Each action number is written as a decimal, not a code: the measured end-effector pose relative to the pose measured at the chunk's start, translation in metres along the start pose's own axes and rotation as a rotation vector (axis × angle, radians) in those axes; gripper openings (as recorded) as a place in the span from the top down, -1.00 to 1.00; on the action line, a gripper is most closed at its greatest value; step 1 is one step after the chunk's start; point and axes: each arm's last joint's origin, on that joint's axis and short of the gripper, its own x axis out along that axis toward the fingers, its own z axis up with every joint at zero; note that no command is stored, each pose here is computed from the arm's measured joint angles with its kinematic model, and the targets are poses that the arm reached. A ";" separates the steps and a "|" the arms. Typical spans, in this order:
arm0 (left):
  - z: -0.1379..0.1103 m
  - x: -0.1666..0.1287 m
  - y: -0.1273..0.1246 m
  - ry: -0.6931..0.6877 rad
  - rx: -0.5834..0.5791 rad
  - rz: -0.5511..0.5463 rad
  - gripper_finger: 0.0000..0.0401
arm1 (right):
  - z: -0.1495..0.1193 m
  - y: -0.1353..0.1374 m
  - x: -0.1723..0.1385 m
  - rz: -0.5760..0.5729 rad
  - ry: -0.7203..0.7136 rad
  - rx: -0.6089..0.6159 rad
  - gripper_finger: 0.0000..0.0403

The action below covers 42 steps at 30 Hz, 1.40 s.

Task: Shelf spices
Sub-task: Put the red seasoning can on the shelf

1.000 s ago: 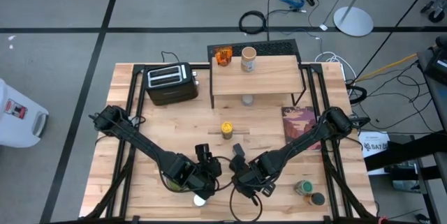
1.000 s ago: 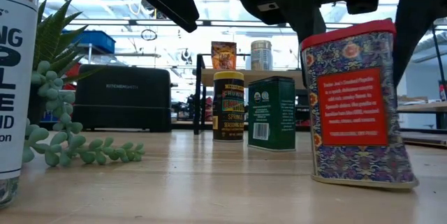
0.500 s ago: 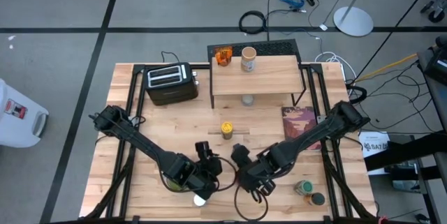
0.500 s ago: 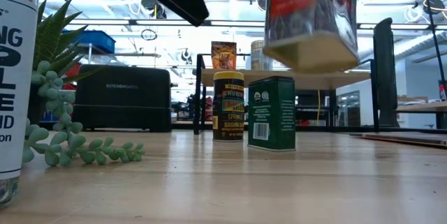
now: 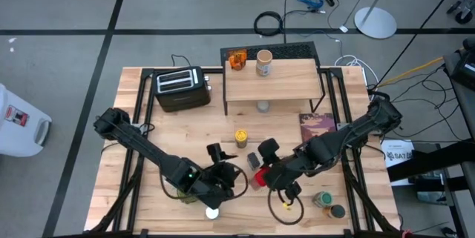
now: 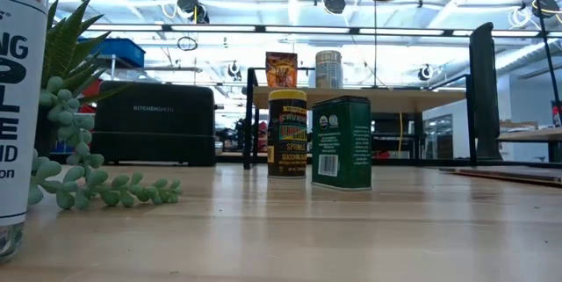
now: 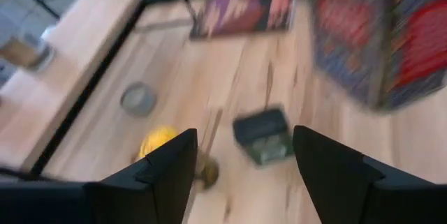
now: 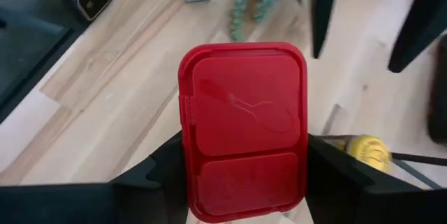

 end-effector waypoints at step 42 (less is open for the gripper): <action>0.025 0.017 0.054 -0.011 0.066 0.052 -0.23 | -0.057 -0.133 -0.078 -0.262 0.012 0.205 0.02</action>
